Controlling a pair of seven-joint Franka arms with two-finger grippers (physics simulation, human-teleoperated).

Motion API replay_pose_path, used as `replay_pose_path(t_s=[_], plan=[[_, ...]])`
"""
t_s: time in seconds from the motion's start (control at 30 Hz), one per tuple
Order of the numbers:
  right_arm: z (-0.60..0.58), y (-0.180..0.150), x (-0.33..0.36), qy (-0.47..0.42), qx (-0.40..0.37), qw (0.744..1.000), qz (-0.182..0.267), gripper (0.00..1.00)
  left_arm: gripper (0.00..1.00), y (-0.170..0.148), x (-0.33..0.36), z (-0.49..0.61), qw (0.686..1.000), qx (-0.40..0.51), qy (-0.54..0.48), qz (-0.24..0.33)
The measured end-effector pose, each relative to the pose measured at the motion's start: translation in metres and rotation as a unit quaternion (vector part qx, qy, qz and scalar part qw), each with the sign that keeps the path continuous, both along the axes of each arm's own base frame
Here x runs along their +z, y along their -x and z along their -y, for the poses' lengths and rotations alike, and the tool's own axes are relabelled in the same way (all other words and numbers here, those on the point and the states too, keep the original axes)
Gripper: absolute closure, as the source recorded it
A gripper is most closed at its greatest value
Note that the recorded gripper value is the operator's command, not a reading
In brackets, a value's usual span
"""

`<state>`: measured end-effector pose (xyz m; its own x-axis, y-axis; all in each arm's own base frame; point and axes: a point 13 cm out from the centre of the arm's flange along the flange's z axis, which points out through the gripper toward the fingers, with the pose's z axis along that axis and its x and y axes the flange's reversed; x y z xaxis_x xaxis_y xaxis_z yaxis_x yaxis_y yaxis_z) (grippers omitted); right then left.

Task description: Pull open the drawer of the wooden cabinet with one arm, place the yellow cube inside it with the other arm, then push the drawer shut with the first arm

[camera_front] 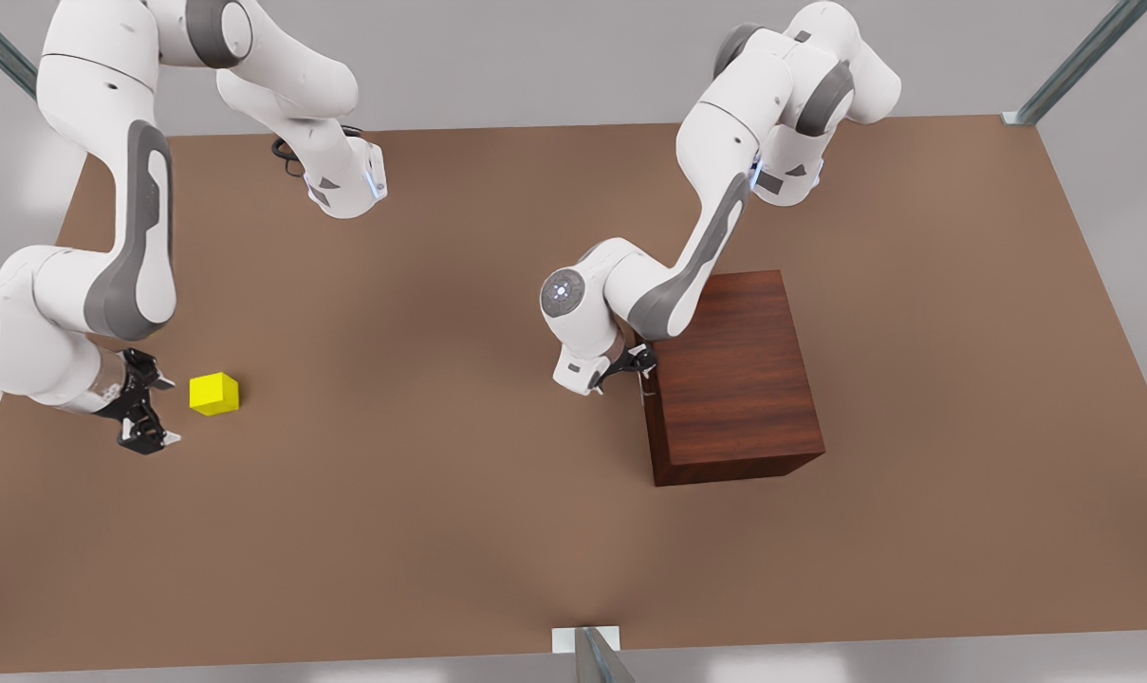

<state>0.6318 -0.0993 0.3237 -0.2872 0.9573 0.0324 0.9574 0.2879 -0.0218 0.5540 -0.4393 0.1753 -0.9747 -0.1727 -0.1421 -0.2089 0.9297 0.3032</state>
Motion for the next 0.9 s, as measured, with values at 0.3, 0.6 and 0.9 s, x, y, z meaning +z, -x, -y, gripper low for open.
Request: replay_pose_path(t_s=[0.3, 0.6, 0.9], plan=[[0.004, 0.023, -0.017, -0.005, -0.047, 0.999, -0.022, 0.0, 0.0, 0.0, 0.0, 0.014, 0.999, 0.027, 0.028, 0.011], [0.007, 0.025, -0.018, -0.005, -0.073, 0.997, -0.024, 0.0, 0.0, -0.004, 0.0, 0.028, 0.998, 0.038, 0.053, 0.024], [0.007, 0.03, -0.018, -0.005, -0.085, 0.996, -0.027, 0.0, 0.0, 0.004, -0.007, 0.048, 0.997, 0.028, 0.059, 0.033]])
